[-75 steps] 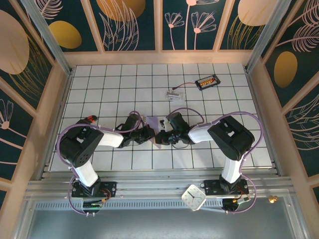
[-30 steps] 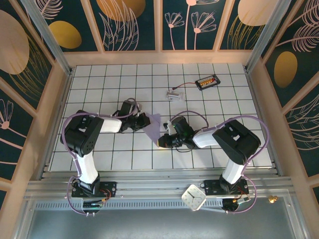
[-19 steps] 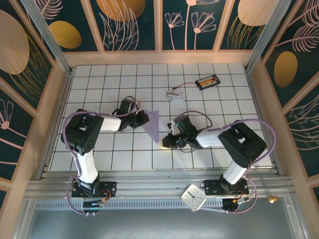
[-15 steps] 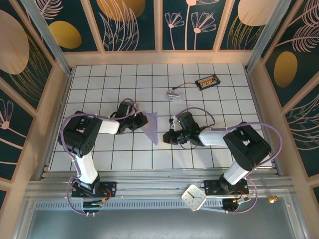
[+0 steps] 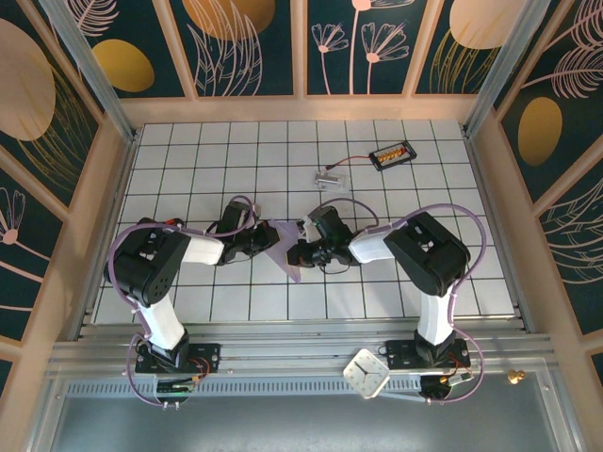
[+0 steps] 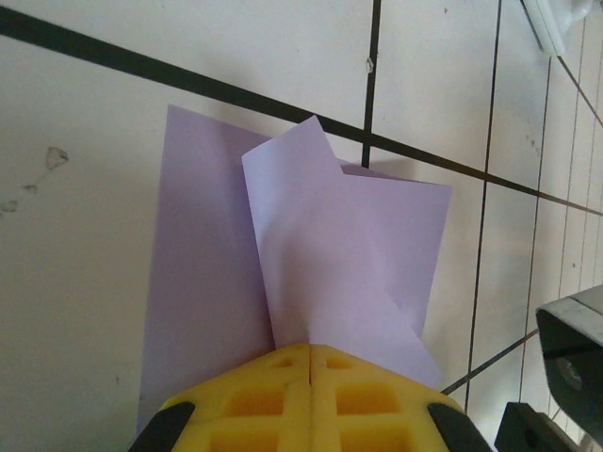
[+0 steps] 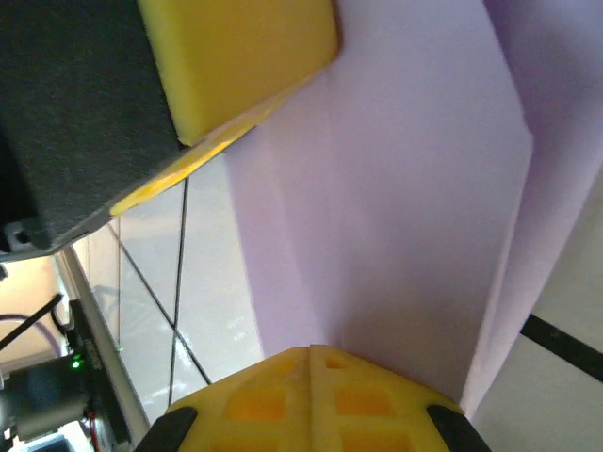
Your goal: Fold a paper plane with a square sheet of paper (pick it up from the middle)
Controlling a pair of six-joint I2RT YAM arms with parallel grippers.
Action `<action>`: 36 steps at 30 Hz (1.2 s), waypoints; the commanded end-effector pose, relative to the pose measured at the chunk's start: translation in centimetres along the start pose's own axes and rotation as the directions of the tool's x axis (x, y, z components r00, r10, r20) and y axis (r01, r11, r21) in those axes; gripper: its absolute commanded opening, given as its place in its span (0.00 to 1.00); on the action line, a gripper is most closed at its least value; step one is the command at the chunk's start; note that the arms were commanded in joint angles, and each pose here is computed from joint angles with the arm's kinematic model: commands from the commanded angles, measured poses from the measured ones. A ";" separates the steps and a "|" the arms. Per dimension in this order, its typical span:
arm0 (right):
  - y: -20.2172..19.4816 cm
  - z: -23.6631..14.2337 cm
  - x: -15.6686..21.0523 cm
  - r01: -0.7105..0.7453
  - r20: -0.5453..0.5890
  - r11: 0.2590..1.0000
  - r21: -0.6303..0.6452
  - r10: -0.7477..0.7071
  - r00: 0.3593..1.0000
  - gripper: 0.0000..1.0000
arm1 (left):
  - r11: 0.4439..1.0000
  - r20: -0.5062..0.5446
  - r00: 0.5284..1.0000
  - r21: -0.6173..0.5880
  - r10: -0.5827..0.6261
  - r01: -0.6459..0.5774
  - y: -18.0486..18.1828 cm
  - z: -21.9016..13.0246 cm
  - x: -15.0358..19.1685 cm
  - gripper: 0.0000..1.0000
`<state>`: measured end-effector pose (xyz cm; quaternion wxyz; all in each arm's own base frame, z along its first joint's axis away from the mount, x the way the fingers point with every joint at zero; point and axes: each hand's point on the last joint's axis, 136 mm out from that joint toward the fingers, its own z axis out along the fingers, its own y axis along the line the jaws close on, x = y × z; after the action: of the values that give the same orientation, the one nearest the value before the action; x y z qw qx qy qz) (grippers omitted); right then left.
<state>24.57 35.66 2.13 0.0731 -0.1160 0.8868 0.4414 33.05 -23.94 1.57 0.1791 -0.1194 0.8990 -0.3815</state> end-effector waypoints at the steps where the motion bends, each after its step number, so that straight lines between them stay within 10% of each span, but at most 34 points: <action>1: -3.8 0.0 2.7 -0.049 -0.053 0.993 0.106 0.054 0.997 0.00 | 0.997 -0.038 0.999 -0.076 -0.013 0.010 1.4 -0.1 1.2 0.03; 36: -10.0 -3.8 10.7 -0.161 -0.132 0.916 0.368 0.223 0.966 0.00 | 0.979 0.026 0.998 -0.197 0.056 -0.050 2.8 2.2 -5.9 0.03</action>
<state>23.10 32.21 1.47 0.1027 -0.0970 0.9011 0.4100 35.57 -25.70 1.33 0.1361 -0.0752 0.9191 -0.3620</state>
